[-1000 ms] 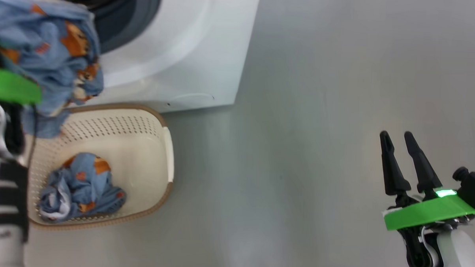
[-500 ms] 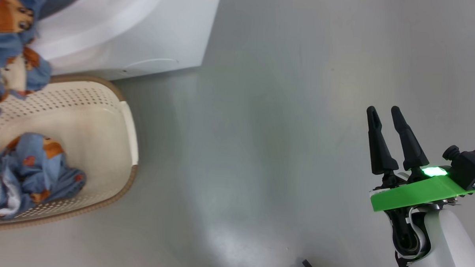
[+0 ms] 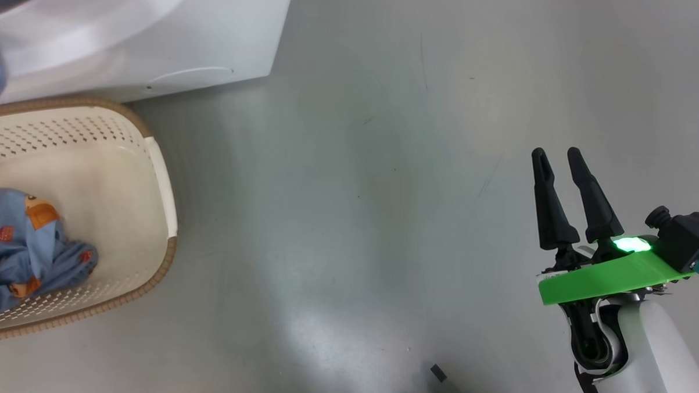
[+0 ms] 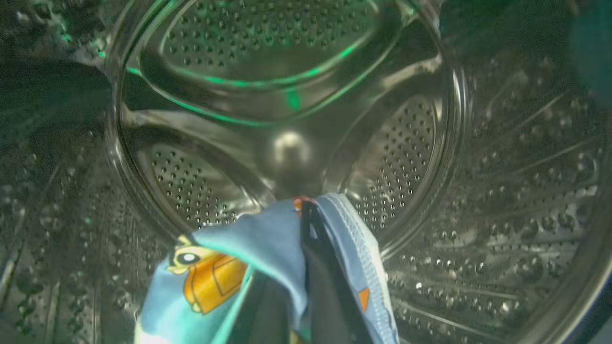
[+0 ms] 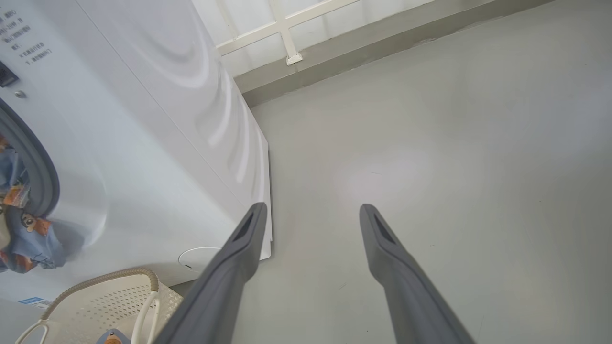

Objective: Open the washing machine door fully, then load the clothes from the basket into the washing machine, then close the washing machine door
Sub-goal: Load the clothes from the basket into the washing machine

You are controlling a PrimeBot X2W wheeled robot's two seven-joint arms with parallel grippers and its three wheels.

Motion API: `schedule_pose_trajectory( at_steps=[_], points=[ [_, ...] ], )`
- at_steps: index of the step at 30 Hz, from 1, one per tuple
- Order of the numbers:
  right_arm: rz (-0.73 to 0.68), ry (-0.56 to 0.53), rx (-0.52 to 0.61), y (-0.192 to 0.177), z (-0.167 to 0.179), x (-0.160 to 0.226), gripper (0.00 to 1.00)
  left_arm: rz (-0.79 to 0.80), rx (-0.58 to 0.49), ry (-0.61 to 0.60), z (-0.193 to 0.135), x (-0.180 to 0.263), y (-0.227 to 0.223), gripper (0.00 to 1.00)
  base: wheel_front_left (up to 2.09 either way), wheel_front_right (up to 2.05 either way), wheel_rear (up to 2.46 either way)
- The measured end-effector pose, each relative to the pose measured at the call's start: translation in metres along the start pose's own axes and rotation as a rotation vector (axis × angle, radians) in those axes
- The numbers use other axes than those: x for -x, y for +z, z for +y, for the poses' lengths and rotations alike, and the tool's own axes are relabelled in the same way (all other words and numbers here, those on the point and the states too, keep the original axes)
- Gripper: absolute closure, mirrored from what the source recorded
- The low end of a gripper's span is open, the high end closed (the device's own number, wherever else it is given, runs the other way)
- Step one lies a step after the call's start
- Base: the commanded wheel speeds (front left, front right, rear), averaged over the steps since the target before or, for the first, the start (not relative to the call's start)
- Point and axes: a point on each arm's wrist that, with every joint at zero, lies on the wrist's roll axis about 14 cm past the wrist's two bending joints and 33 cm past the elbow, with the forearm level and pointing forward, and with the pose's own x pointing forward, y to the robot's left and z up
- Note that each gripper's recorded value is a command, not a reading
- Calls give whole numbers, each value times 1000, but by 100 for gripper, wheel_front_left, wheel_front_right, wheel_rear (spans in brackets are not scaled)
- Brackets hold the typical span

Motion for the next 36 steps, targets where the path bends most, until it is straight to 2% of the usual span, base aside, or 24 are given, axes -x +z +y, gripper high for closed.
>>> schedule_pose_trajectory(
  at_steps=[4,7,8,10,11,17,30,36],
  points=[
    [0,7,1,-1,2,-3,0,-77,-4,8,4,-1,19,100,0,0,0],
    [-3,17,0,0,5,-6,0,-15,-17,9,6,9,-5,100,0,0,0],
    [-2,20,-1,-1,6,-6,0,54,-14,17,8,18,-28,83,0,0,0],
    [-3,23,-3,-1,8,-6,0,112,-21,14,8,25,-46,42,0,0,0],
    [-3,26,-3,0,8,-6,0,137,-24,15,8,28,-52,0,0,0,0],
    [-4,35,-7,0,12,-6,0,207,-38,15,10,34,-69,0,0,0,0],
    [-1,52,-14,-2,18,-9,0,215,-21,5,5,37,-67,0,0,0,0],
    [-7,67,-18,-1,22,-11,0,221,-9,-2,3,52,-70,0,0,0,0]
  ],
)
